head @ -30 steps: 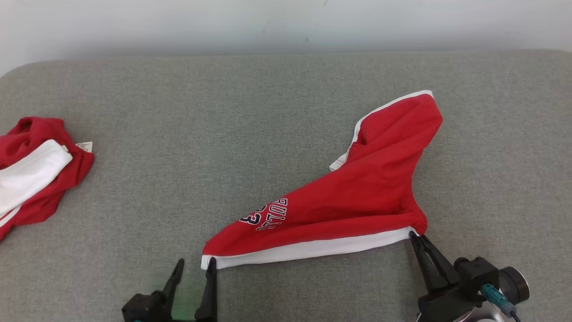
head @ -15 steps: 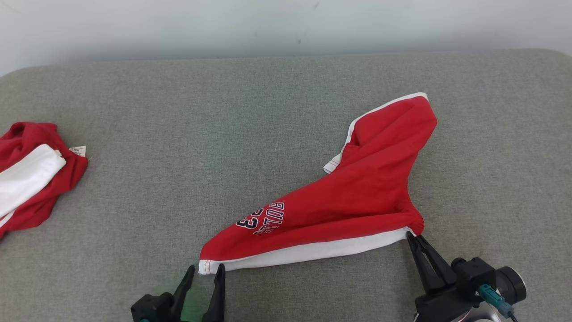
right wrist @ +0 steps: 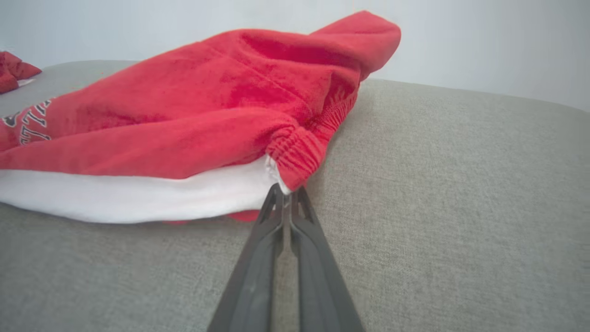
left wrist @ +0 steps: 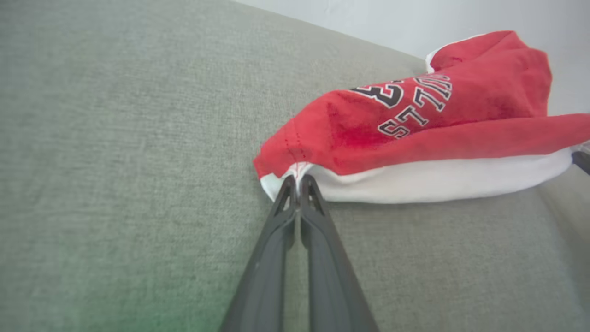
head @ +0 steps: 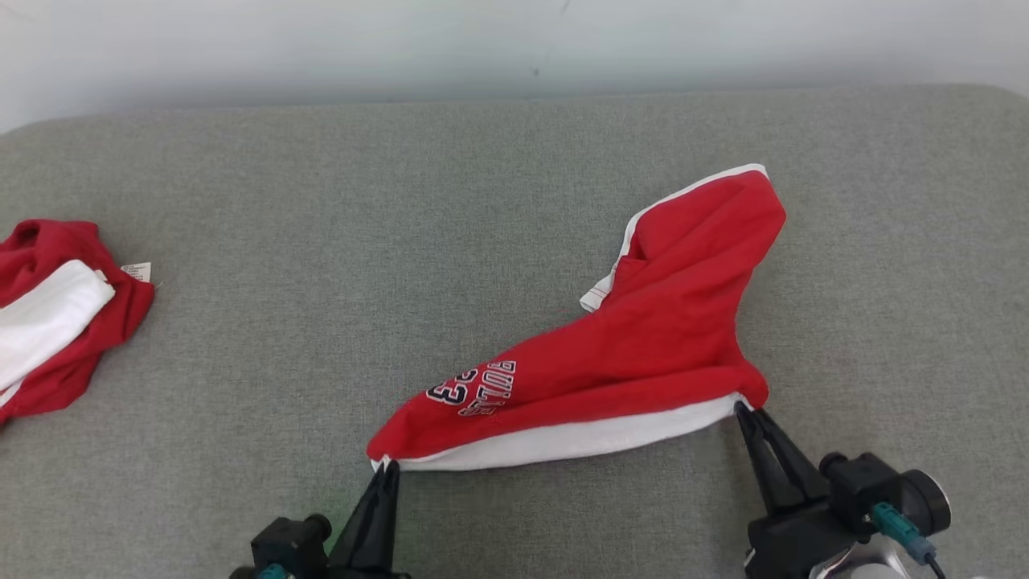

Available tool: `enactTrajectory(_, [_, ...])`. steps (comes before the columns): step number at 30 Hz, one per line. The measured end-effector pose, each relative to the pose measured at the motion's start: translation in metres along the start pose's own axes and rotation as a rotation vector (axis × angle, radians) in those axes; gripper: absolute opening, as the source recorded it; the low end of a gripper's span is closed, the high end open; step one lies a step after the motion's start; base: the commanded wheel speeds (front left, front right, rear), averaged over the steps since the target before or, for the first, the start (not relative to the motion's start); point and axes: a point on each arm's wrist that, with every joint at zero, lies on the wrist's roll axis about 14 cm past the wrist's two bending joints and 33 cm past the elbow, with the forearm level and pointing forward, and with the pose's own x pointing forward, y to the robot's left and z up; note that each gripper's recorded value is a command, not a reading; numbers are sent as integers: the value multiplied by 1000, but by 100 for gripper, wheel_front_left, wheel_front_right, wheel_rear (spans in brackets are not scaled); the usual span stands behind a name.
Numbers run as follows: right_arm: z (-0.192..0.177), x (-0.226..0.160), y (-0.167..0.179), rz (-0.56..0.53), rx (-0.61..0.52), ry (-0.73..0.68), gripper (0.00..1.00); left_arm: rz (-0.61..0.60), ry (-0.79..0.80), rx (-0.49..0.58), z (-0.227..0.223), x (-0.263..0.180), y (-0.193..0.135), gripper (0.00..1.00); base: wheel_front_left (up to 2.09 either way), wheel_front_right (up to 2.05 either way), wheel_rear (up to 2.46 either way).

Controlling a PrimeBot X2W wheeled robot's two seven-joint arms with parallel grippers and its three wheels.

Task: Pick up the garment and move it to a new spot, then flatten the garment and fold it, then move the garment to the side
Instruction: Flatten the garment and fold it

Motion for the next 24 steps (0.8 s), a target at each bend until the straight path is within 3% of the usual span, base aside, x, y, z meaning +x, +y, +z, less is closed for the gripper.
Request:
enactTrajectory(3, [26, 5, -1, -15, 26, -82, 0, -15, -69, 18, 23, 2, -4, 0, 0, 0, 0])
enactTrajectory(7, [74, 8, 0, -18, 42, -229, 0, -62, -252, 91, 87, 9, -16, 0, 0, 0, 0])
enactTrajectory(13, [176, 1, 9, 32, 10, -512, 0, -140, -536, 292, 202, -3, -30, 0, 0, 0, 0])
enactTrajectory(14, [176, 1, 9, 32, 10, -512, 0, -140, -536, 292, 202, -3, -30, 0, 0, 0, 0])
enactTrajectory(18, [266, -24, 13, 77, -20, -755, 0, -213, -800, 478, 306, -37, -59, 0, 0, 0, 0])
enactTrajectory(24, [312, -41, 10, 113, -1, -860, 0, -246, -931, 591, 362, -62, -78, 0, 0, 0, 0])
